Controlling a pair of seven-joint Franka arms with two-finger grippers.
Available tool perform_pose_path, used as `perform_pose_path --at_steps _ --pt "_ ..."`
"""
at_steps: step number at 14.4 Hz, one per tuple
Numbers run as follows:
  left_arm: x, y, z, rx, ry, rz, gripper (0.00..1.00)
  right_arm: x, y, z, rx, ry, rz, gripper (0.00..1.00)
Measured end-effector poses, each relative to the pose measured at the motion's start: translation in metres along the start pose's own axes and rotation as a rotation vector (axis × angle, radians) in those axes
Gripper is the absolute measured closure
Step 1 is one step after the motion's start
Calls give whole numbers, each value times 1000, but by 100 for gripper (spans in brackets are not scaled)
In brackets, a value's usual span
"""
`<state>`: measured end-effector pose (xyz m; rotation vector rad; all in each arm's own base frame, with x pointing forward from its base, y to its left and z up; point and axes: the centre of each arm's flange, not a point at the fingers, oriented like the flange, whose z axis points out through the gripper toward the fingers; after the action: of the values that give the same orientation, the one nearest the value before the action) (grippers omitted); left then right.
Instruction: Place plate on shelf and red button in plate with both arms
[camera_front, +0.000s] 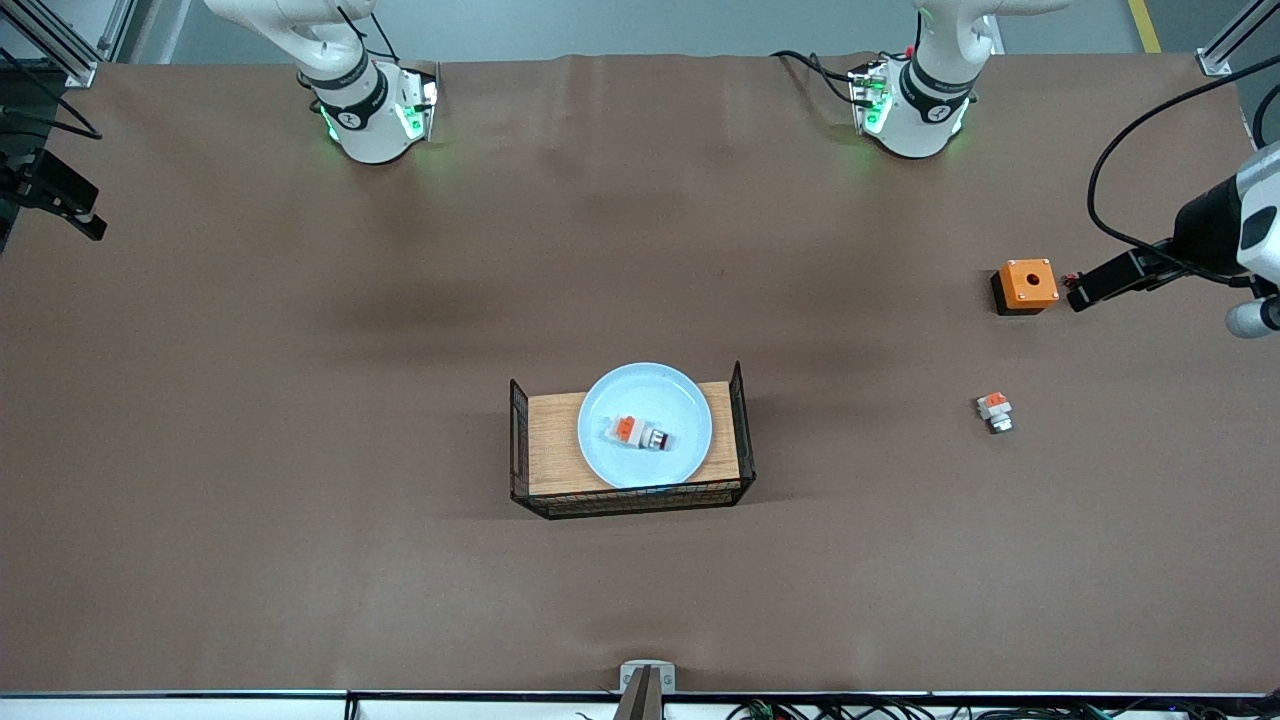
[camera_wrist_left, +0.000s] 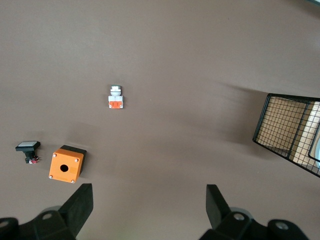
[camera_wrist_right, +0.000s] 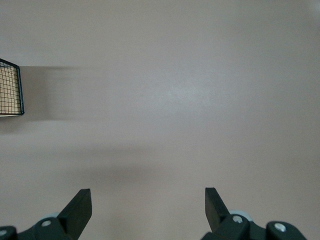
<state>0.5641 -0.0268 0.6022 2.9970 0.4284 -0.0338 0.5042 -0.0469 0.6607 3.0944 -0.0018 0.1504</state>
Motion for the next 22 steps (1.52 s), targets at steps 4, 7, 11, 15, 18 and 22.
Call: perform_pose_path --at_steps 4,7,11,15,18,22 --pt "-6 1 -8 -6 18 36 0 0 0 0 0 1 0 0" --pt "-7 1 -12 -5 30 41 0 0 0 0 0 2 0 0" --pt "-11 6 -16 3 42 56 0 0 0 0 0 2 0 0" --pt "-14 6 -27 0 62 95 0 0 -1 0 0 3 -2 0" --pt "-13 1 -28 1 64 138 0 1 -6 0 0 3 -11 0" --pt "-13 1 -32 7 73 145 0 1 -8 -1 0 5 -15 0"
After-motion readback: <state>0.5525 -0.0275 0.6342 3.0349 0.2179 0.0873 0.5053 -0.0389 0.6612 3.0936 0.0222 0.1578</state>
